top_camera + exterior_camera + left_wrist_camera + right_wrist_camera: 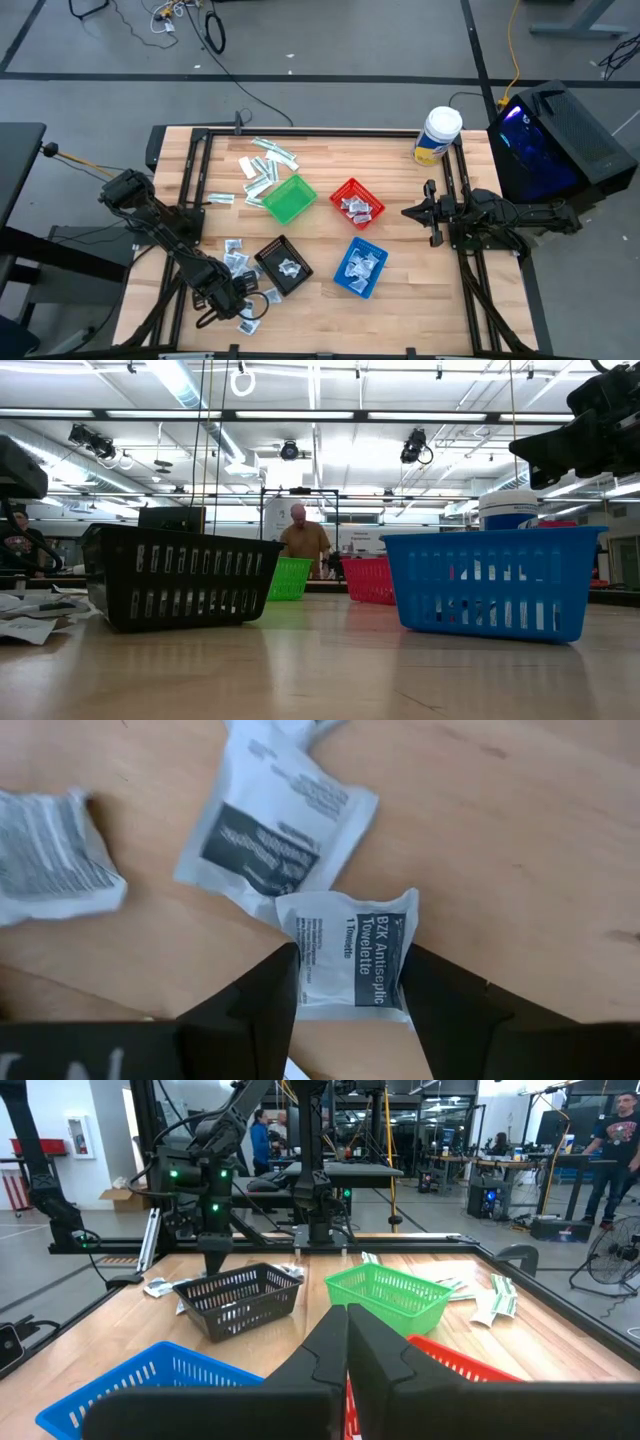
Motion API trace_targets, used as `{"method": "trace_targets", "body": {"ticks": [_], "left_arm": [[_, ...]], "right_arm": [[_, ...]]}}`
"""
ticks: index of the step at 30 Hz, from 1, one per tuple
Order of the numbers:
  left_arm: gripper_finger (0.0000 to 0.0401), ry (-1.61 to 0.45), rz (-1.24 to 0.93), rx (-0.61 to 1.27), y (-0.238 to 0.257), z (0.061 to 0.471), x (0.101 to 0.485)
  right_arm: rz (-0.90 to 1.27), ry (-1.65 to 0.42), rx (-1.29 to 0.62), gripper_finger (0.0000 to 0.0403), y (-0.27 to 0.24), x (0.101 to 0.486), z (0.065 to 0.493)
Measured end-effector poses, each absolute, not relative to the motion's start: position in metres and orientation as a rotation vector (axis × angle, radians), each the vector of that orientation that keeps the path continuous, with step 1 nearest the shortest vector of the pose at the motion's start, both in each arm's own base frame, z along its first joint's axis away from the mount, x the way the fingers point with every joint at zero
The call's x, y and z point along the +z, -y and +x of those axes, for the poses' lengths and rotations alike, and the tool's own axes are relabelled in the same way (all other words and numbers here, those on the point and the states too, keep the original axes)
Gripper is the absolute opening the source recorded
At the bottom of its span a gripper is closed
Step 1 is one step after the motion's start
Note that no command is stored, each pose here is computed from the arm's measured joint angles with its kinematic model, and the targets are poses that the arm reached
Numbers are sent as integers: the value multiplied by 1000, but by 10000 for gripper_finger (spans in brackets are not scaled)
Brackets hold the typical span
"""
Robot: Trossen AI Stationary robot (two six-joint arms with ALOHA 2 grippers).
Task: Pick & Place First Aid Supplies
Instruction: Put the black towelette pack into the black bin
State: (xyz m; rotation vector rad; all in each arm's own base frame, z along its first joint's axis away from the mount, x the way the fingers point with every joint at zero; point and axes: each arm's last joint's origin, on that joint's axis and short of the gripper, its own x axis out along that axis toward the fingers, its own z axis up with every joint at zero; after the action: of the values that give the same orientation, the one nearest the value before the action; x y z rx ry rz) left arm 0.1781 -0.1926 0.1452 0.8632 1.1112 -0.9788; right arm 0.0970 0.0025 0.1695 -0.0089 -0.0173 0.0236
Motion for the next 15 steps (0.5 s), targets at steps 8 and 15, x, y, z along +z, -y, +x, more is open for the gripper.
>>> {"method": "trace_targets", "body": {"ticks": [8,15], "left_arm": [[183,-1080,853,-978,198,183,153],[183,-1056,853,-975,204,189,168]], "right_arm": [[-9,17,24,13,-3,170,97],[-9,17,24,13,-3,170,97]]}}
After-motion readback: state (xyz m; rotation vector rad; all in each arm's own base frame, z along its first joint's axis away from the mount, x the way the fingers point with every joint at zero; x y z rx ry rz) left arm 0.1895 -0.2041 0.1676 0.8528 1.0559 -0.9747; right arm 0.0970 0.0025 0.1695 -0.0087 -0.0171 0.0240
